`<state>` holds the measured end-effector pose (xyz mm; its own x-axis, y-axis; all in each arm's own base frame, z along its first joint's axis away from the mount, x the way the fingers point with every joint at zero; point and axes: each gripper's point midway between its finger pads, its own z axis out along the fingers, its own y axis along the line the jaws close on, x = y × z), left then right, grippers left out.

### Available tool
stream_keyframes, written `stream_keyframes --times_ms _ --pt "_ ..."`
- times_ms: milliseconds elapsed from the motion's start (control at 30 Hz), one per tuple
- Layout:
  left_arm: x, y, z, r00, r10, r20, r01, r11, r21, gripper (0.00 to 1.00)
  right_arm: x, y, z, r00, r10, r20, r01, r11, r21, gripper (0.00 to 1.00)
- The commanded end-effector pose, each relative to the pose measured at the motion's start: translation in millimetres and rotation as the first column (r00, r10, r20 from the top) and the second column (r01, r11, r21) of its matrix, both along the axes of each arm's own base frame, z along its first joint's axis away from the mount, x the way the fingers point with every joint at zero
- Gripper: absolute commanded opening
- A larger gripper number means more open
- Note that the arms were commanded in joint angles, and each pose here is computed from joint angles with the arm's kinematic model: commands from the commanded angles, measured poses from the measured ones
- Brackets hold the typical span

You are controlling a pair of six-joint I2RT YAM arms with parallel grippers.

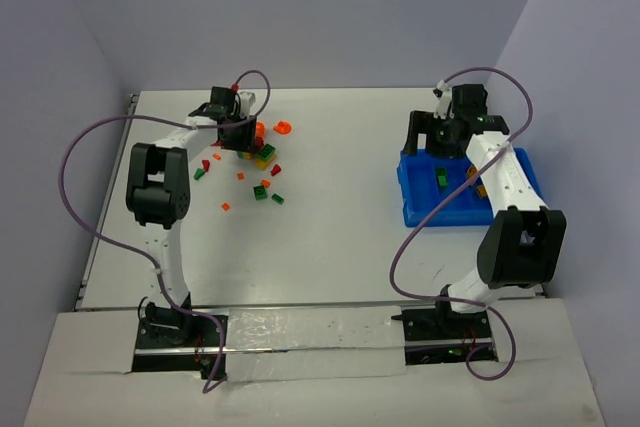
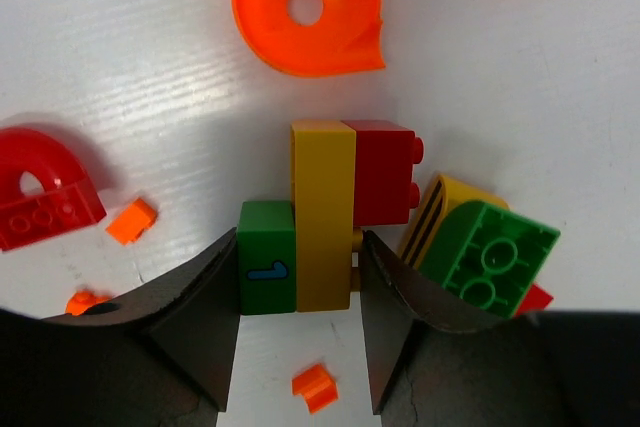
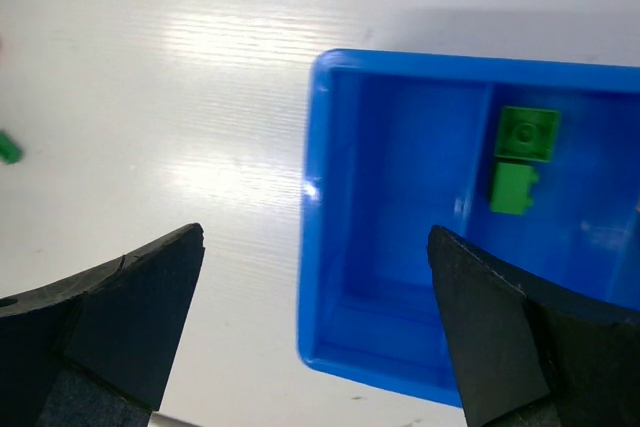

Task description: Sort the legos into containers by color

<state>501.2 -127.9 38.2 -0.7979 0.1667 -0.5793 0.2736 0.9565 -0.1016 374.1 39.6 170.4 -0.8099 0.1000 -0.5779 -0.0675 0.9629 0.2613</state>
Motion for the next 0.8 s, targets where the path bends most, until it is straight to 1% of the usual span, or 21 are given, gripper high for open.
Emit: stream_keyframes --times_ms 0,33,67,133,167,233,300,367,433,533,600,700,767 --pt "1.6 0.3 106.9 0.981 -0.008 0.192 0.015 0.999 -0.031 0.00 3.1 47.8 61.8 0.981 0.064 0.183 -0.107 0.965 0.238 1.00" --pt "-2.1 -1.1 130.9 0.974 -0.012 0.227 0.021 0.999 -0.041 0.00 0.8 56.7 73.6 0.973 0.075 0.217 -0.137 0.949 0.285 1.00" --pt "-2.9 -1.7 134.7 0.973 -0.014 0.232 0.025 0.999 -0.044 0.00 -2.5 60.7 80.2 0.968 0.088 0.233 -0.158 0.941 0.301 1.00" --pt "-17.1 -6.5 177.7 0.949 -0.057 0.309 0.068 0.997 -0.025 0.00 -2.6 71.2 103.6 0.952 0.082 0.295 -0.190 0.914 0.358 1.00" --pt "-23.2 -10.2 188.3 0.942 -0.070 0.329 0.081 0.997 -0.018 0.00 -2.5 74.7 108.8 0.945 0.093 0.315 -0.212 0.906 0.367 1.00" --pt "-42.3 -28.6 190.8 0.934 -0.122 0.335 0.133 0.991 -0.010 0.00 -5.7 80.8 122.9 0.939 0.076 0.335 -0.219 0.883 0.415 1.00" --pt "-69.1 -50.4 207.5 0.909 -0.167 0.381 0.187 0.982 -0.015 0.00 -12.8 102.8 138.8 0.929 0.095 0.358 -0.269 0.839 0.473 1.00" --pt "-90.7 -76.0 204.1 0.894 -0.214 0.393 0.241 0.970 -0.021 0.00 -17.3 114.5 144.3 0.924 0.113 0.365 -0.295 0.816 0.496 1.00" --pt "-115.5 -100.0 212.2 0.869 -0.253 0.425 0.291 0.956 -0.027 0.00 -24.8 134.7 149.3 0.914 0.151 0.376 -0.341 0.787 0.514 1.00" --pt "-138.8 -126.8 228.0 0.831 -0.295 0.472 0.348 0.937 -0.028 0.00 -35.2 159.4 153.3 0.898 0.208 0.388 -0.402 0.747 0.529 1.00" --pt "-151.3 -142.3 235.6 0.810 -0.326 0.487 0.390 0.920 -0.032 0.00 -43.5 177.1 155.9 0.875 0.262 0.408 -0.461 0.712 0.530 1.00" --pt "-160.9 -151.6 243.9 0.792 -0.345 0.503 0.419 0.907 -0.038 0.00 -51.0 195.4 153.4 0.855 0.324 0.404 -0.509 0.672 0.538 1.00" --pt "-164.5 -155.6 244.8 0.788 -0.353 0.504 0.427 0.903 -0.035 0.00 -53.9 203.7 148.5 0.852 0.349 0.392 -0.520 0.660 0.543 1.00"
